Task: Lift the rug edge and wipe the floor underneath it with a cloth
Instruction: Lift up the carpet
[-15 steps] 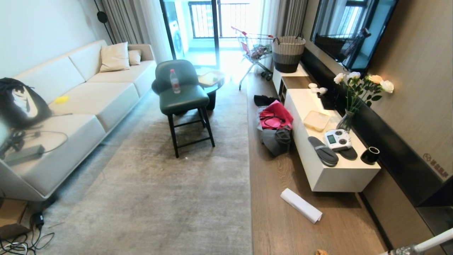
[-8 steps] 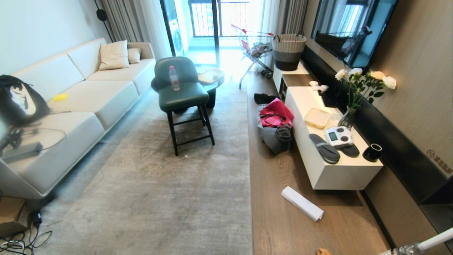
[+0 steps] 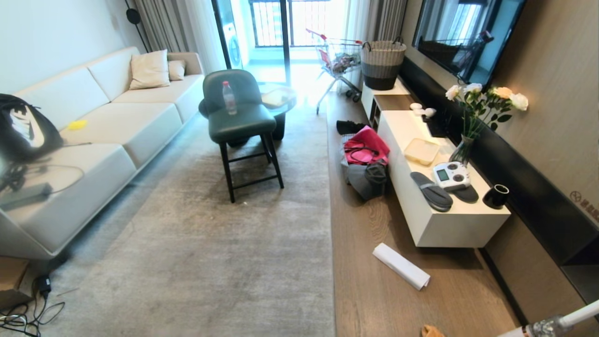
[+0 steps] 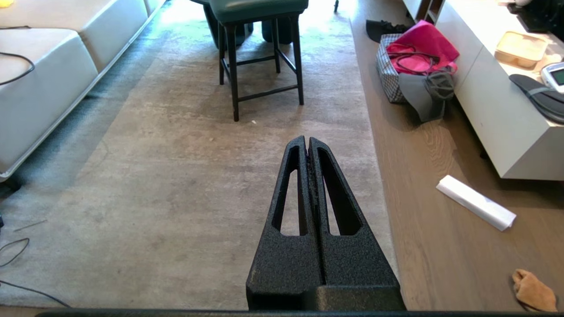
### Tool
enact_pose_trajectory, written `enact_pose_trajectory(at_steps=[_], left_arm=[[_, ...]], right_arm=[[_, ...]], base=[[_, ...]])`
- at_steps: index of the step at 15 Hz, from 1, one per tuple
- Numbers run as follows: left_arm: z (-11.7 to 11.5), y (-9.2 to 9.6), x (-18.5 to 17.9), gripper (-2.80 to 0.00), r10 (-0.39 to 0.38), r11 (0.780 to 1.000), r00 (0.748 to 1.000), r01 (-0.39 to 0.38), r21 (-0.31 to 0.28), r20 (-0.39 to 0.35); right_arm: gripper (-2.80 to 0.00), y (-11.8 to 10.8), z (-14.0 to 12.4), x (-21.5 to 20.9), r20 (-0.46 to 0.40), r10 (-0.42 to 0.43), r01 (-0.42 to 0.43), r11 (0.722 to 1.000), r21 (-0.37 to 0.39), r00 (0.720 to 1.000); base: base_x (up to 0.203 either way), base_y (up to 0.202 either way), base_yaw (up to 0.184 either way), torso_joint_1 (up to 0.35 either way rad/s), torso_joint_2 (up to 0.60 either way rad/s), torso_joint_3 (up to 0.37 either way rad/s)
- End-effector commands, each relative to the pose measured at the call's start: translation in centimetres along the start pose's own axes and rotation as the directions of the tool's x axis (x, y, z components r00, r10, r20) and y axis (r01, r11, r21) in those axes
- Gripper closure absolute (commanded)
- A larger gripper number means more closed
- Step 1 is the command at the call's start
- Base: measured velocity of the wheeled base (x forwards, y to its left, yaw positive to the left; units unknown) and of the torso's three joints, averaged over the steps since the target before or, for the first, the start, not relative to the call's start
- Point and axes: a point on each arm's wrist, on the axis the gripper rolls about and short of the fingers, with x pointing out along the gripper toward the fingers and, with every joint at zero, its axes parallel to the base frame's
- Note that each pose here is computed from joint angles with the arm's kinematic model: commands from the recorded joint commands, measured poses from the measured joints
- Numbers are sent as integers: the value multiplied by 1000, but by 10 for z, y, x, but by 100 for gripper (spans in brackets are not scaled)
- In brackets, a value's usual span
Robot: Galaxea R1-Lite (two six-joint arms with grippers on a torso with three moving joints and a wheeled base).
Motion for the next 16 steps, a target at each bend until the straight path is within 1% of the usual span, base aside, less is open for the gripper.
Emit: enact_pose_trajectory(at_steps=[1,7,16], left_arm=[[0,0,0,0,2,1000,1000,-2,-1,-2],[0,0,0,0,1,1000,1000,-1,-1,-2],[0,0,0,0,1,1000,1000,-1,-1,-2]], right_arm=[[0,0,0,0,-1,1,-1,1000,-1,1000],[0,0,0,0,-1,1,-1,1000,0,1000],[0,0,0,0,-1,1,-1,1000,5,1000]], base=[[0,0,0,-134,347,209],[0,0,0,-148,377,224],[0,0,0,-185,530,344]])
